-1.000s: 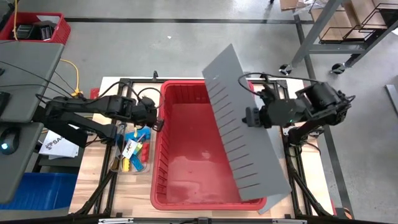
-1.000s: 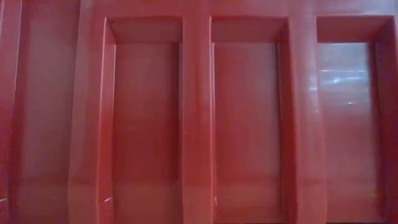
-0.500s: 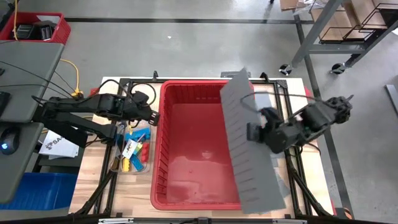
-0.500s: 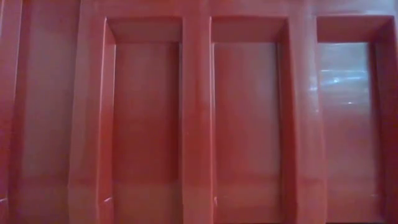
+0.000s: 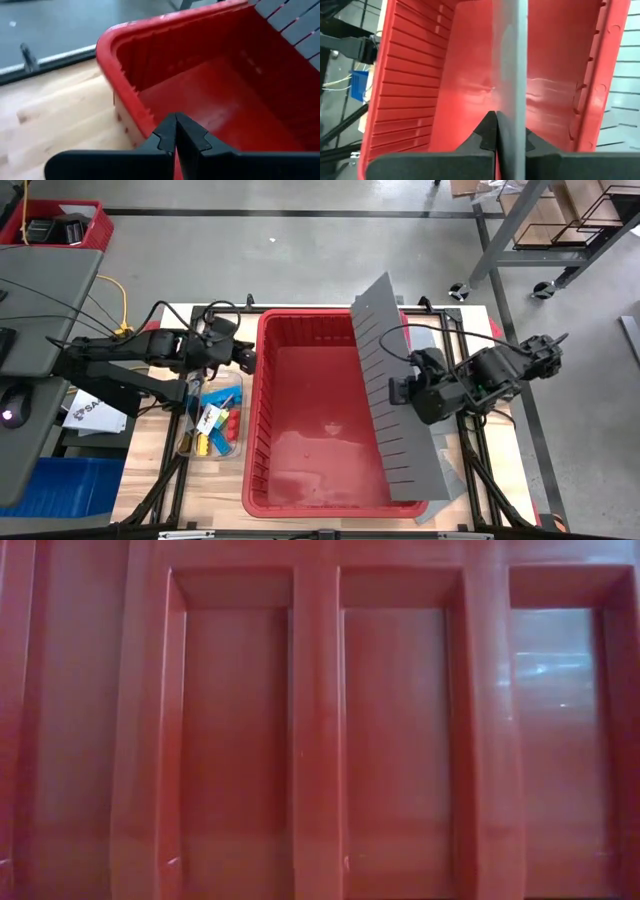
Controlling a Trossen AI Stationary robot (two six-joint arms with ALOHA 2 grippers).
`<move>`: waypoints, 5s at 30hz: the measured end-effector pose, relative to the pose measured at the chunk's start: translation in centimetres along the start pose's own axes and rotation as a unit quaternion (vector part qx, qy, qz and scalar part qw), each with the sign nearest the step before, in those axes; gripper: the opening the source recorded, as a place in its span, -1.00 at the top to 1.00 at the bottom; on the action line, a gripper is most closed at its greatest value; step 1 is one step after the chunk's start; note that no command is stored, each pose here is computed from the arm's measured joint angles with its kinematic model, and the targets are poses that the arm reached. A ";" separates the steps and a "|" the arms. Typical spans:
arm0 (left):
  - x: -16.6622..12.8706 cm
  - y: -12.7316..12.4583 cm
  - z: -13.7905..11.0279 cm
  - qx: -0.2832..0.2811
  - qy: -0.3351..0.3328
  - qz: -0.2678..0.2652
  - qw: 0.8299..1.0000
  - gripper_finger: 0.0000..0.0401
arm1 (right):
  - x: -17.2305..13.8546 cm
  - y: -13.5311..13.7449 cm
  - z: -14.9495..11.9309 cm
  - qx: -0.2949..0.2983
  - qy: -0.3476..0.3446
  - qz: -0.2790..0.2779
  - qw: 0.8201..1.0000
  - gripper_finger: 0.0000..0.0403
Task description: Sort Items/Unsort Items
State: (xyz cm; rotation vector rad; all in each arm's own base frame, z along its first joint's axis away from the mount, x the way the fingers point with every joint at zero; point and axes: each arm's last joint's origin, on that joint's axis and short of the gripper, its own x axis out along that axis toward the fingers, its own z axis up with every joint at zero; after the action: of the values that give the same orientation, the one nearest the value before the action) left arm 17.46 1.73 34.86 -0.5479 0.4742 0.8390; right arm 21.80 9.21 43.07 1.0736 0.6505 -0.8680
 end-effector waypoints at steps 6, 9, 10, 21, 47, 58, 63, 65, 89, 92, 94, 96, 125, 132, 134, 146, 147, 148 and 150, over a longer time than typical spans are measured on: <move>0.2 0.2 1.4 0.053 -0.033 -0.018 0.998 1.00 | 0.0 0.0 0.0 0.050 0.006 -0.001 0.999 1.00; 0.2 0.3 2.5 0.123 -0.053 -0.055 0.990 1.00 | 0.2 0.1 0.4 0.084 -0.004 -0.003 0.996 1.00; 0.2 0.4 2.8 0.146 -0.062 -0.063 0.985 1.00 | 0.4 0.2 0.5 0.091 -0.004 -0.006 0.996 1.00; 1.2 2.2 5.0 0.208 -0.077 -0.085 0.971 1.00 | 3.0 2.7 -0.4 0.118 0.037 0.006 0.992 1.00; 1.4 1.7 6.4 0.150 -0.118 -0.155 0.969 1.00 | 3.4 2.7 0.6 0.005 0.006 0.003 1.000 1.00; 1.7 1.6 6.3 0.146 -0.106 -0.155 0.971 1.00 | 3.6 3.1 0.3 -0.022 0.025 0.017 0.999 1.00; 3.2 1.5 5.6 0.157 -0.057 -0.136 0.976 1.00 | 3.6 3.0 0.3 -0.023 0.035 0.010 0.999 1.00; 3.7 1.4 5.3 0.162 -0.038 -0.138 0.976 1.00 | 3.6 2.7 0.3 -0.030 0.041 -0.004 0.999 1.00; 4.9 1.4 5.2 0.160 -0.026 -0.100 0.982 1.00 | 1.5 0.7 -0.2 -0.027 0.072 -0.038 0.996 1.00; 5.1 1.3 5.2 0.153 -0.023 -0.101 0.983 1.00 | 1.6 0.7 0.0 -0.019 0.060 -0.038 0.997 1.00; 5.0 1.3 5.2 0.152 -0.022 -0.106 0.982 1.00 | 1.6 0.8 0.0 -0.009 0.057 -0.032 0.998 1.00; 5.0 1.2 5.2 0.153 -0.019 -0.119 0.981 1.00 | 1.5 1.0 0.1 -0.002 0.057 -0.017 0.998 1.00; 7.9 -4.8 16.9 0.317 -0.026 -0.377 0.870 -0.20 | 0.6 2.1 0.4 -0.258 0.081 0.016 0.963 1.00; 7.0 -2.6 17.9 0.311 0.005 -0.348 0.884 -0.21 | 0.6 2.2 0.4 -0.306 0.078 0.025 0.949 1.00; 7.0 -2.2 18.0 0.306 0.010 -0.350 0.885 -0.21 | 0.6 2.3 0.4 -0.320 0.077 0.032 0.944 1.00; 8.7 -2.4 17.3 0.261 0.076 -0.474 0.837 -0.21 | 0.8 2.9 0.8 -0.344 0.061 0.058 0.935 1.00; 8.8 -2.5 17.3 0.264 0.077 -0.479 0.834 -0.21 | 0.8 2.9 0.8 -0.343 0.061 0.058 0.935 1.00; 8.9 -2.5 17.2 0.268 0.076 -0.484 0.830 -0.21 | 0.8 2.9 0.8 -0.343 0.060 0.060 0.935 1.00; 8.9 -2.5 17.2 0.278 0.069 -0.486 0.825 -0.16 | 0.8 3.1 0.8 -0.349 0.060 0.068 0.933 1.00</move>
State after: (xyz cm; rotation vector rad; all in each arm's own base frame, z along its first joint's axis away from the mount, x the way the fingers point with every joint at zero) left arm 27.65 16.06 43.42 -0.2342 0.4659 -0.3361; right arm 24.87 8.94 44.19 0.5151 0.8887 -0.3899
